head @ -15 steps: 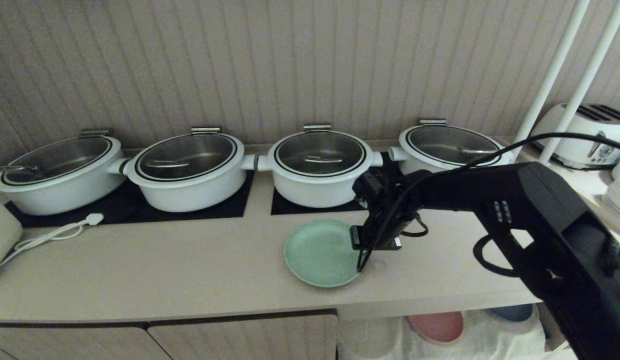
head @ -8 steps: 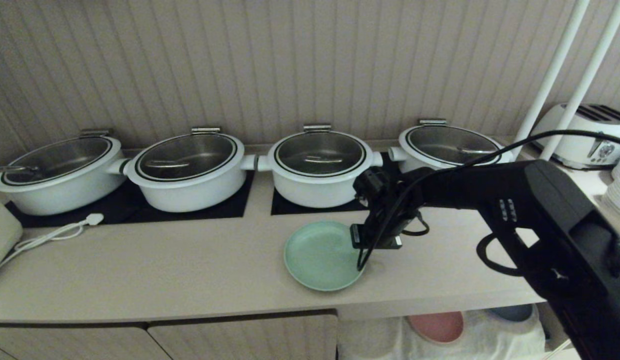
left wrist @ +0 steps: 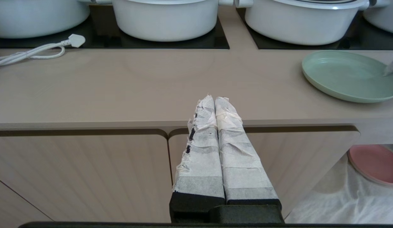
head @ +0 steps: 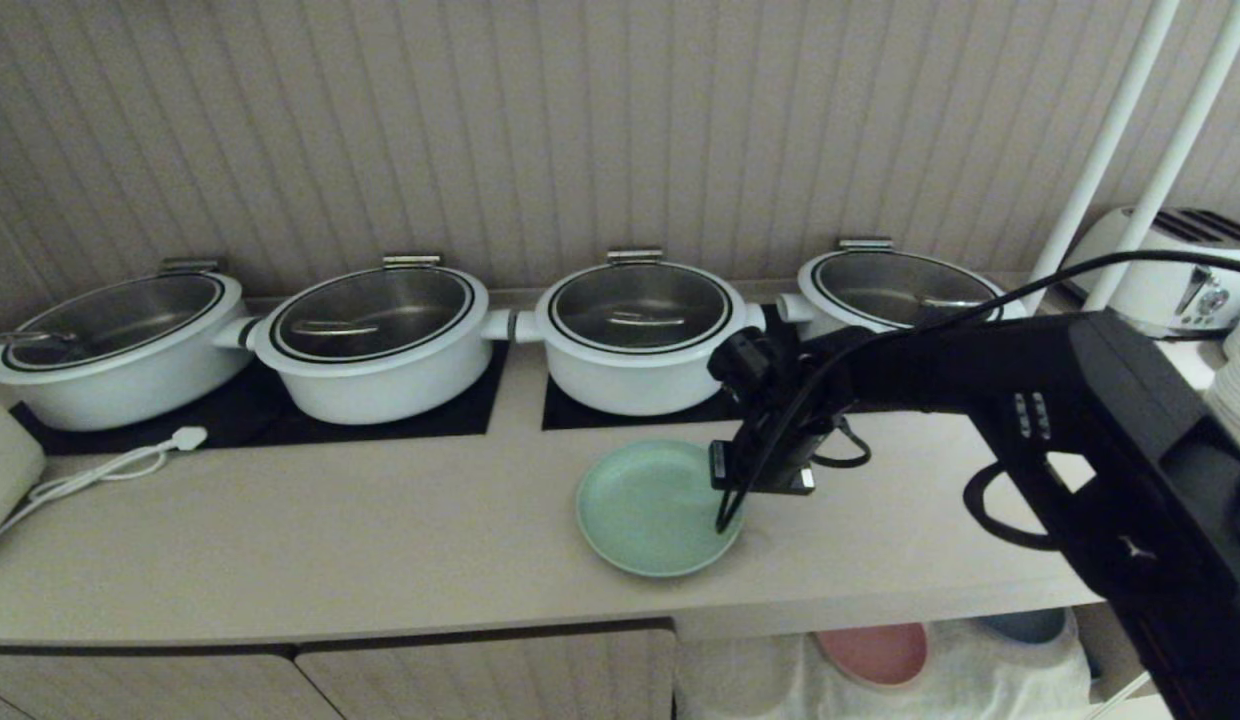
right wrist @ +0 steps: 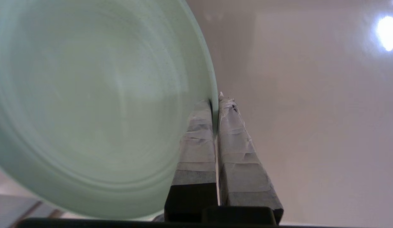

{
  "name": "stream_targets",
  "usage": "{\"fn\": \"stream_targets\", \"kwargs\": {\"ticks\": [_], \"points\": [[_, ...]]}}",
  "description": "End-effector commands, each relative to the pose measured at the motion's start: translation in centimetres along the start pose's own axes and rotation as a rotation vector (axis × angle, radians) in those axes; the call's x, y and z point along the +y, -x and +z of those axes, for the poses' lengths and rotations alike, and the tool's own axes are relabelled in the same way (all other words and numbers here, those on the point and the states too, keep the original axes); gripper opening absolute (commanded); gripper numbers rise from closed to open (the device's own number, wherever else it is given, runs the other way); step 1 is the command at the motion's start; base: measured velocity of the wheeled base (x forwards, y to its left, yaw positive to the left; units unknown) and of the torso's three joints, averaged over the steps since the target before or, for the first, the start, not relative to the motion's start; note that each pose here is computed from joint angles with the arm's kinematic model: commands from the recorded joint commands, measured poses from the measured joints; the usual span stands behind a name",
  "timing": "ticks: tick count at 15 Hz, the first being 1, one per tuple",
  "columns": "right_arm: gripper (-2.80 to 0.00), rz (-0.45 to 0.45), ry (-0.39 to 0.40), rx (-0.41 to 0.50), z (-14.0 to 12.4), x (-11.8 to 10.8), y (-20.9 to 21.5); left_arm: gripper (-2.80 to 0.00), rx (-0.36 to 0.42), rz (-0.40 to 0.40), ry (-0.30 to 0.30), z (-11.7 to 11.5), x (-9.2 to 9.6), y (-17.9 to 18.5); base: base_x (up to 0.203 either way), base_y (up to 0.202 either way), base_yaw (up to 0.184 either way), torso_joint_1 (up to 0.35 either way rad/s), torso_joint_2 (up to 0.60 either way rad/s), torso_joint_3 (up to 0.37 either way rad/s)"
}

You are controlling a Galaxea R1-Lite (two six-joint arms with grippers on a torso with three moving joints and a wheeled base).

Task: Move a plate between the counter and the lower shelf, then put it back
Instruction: Pick up the plate

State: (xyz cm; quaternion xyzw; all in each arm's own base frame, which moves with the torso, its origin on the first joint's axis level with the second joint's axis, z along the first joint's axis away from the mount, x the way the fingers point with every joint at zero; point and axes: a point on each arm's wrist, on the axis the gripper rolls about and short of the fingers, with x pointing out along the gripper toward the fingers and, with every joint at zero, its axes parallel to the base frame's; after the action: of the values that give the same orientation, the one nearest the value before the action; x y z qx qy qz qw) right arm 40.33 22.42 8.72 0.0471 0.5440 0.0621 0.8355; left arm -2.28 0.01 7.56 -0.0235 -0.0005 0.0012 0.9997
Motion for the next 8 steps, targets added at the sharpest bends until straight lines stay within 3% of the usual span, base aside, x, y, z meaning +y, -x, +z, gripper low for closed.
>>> {"fn": "stream_targets", "kwargs": {"ticks": [1, 4, 8], "points": [[-2.8, 0.015, -0.03, -0.003, 0.1, 0.1, 1.6, -2.8, -0.001, 0.001, 0.001, 0.0, 0.0, 0.0, 0.0, 0.0, 0.0, 0.0, 0.0, 0.0], [-2.8, 0.041, -0.103, -0.017, 0.3, 0.1, 2.9, -2.8, -0.001, 0.001, 0.001, 0.0, 0.0, 0.0, 0.0, 0.0, 0.0, 0.0, 0.0, 0.0], [-2.8, 0.039, -0.125, -0.009, -0.5, -0.4, 4.4, -2.8, -0.001, 0.001, 0.001, 0.0, 0.0, 0.0, 0.0, 0.0, 0.0, 0.0, 0.0, 0.0]]}}
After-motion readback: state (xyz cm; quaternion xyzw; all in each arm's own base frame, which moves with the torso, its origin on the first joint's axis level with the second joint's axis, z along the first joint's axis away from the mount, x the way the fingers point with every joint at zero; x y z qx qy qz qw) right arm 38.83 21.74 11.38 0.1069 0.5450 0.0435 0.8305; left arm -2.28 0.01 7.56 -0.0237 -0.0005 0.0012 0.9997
